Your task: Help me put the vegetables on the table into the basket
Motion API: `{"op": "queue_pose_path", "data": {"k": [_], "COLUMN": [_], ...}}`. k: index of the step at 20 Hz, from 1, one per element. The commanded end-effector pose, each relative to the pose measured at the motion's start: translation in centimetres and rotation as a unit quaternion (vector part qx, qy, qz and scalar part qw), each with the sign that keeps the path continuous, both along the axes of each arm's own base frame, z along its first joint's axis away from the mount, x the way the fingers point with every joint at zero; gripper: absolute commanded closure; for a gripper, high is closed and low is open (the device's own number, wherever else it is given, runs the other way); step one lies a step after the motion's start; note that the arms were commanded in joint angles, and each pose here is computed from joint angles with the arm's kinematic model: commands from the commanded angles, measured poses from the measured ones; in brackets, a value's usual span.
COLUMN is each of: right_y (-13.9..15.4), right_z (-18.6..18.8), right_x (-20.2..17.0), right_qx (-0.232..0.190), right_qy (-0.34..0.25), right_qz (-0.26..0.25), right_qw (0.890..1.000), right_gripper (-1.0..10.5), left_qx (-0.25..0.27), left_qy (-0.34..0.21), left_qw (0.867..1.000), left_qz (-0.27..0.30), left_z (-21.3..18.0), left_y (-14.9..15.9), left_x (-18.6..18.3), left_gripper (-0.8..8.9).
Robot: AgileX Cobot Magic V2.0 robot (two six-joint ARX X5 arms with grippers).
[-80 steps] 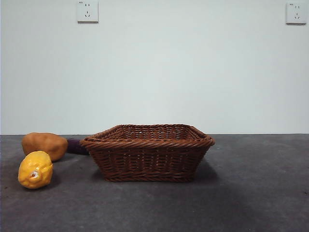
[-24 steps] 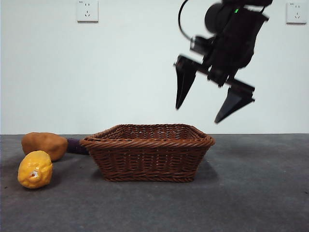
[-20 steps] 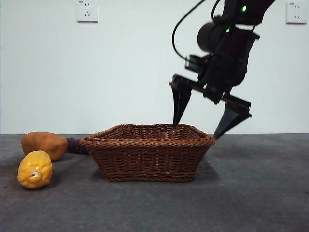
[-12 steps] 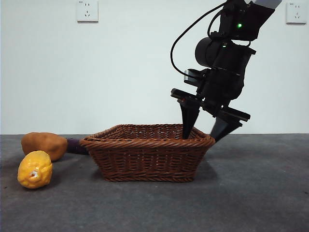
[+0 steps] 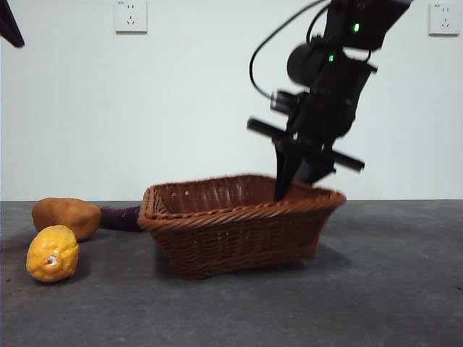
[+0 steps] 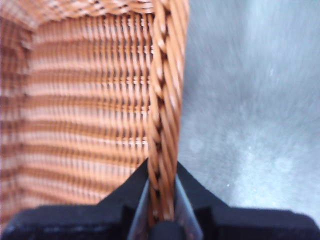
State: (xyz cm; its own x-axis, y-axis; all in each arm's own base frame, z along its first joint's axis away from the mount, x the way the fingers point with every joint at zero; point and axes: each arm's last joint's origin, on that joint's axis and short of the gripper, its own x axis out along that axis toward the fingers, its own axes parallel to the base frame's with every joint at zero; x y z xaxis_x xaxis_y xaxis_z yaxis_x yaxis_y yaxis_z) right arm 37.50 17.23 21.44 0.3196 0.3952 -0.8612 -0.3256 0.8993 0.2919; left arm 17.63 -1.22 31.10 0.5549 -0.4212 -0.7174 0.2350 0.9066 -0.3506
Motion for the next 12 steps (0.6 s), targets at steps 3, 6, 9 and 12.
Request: {"op": "queue_pose_path", "data": {"k": [3,6,9,12], "right_y": [-2.2,-4.4,-6.4,-7.5], "right_z": [8.9,14.0,17.8,19.9], "right_x": [-3.2,-6.6,-10.3,-13.3], "right_qx": [0.033,0.038,0.043,0.042], "right_qy": [-0.118,-0.179,-0.229,-0.257], "right_qz": [0.008,0.011,0.014,0.024], "right_qw": [0.992,0.983,0.972,0.965], "right_gripper": [9.6,9.6,9.6,9.6], "left_qx": [0.021,0.042,0.053,0.089], "left_qy": [0.049,0.083,0.118,0.169], "left_qw": [0.999,0.995,0.991,0.979], "left_qz": [0.011,0.019,0.038,0.065], "left_z": [-1.5,-2.9,-4.9,-7.5], "left_y": [-0.6,-1.9,-3.8,-5.3], "left_x": [1.7,3.3,5.4,7.5], "left_gripper": [1.85,1.85,1.85,1.85]}}
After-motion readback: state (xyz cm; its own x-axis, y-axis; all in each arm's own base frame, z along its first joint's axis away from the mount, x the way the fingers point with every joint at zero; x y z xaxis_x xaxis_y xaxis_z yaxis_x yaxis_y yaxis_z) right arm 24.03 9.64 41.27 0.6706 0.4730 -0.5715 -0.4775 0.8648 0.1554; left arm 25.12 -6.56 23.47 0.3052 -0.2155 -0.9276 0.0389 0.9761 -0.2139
